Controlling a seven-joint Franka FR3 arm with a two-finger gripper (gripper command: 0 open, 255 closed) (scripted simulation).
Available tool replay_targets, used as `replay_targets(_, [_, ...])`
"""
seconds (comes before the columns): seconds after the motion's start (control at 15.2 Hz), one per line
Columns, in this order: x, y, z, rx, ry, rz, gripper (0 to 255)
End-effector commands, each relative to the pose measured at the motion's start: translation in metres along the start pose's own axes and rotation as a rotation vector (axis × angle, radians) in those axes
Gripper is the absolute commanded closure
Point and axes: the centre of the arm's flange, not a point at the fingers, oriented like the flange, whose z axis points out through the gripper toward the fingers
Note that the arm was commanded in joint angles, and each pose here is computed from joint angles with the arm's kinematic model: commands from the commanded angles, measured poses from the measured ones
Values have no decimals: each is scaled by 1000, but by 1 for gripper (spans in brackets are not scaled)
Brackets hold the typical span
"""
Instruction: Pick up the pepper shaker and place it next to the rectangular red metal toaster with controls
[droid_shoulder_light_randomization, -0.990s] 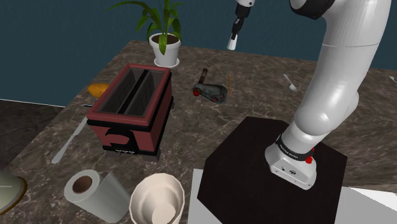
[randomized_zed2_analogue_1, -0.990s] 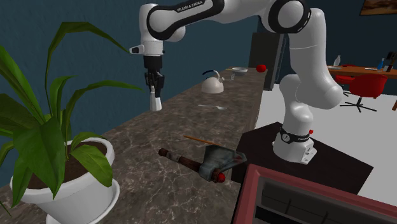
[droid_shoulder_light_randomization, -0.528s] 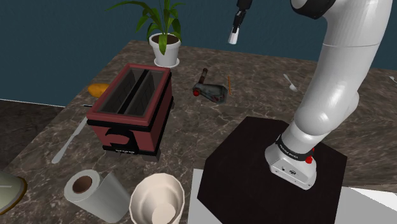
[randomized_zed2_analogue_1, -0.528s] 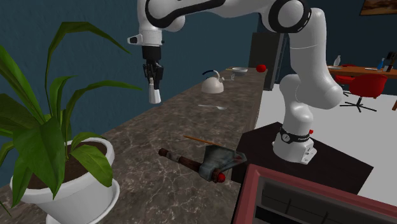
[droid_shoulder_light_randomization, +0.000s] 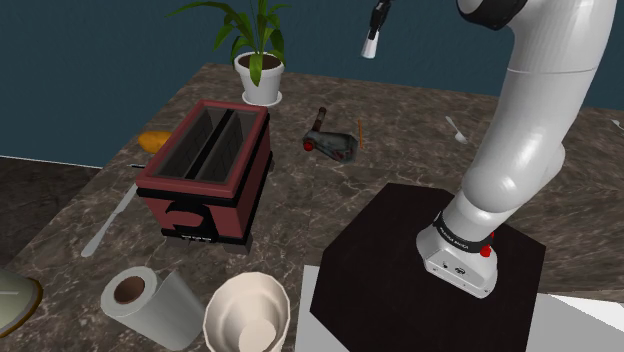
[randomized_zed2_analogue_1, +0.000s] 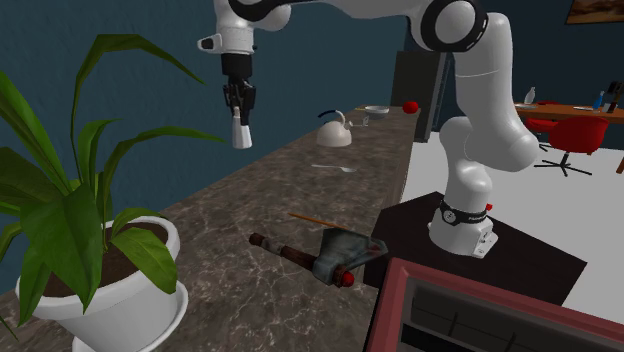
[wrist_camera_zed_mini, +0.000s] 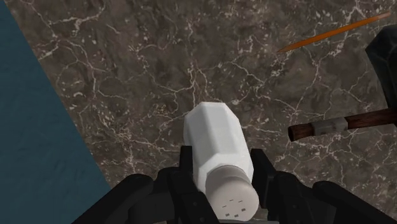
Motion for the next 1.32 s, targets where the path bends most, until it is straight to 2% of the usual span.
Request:
replay_targets(0.0, [1,0,-11,0,0,0,255])
replay_targets(0.92, [7,-3,-82,0,0,0,255])
replay_targets(1.25, [2,-69,-79,0,0,0,255])
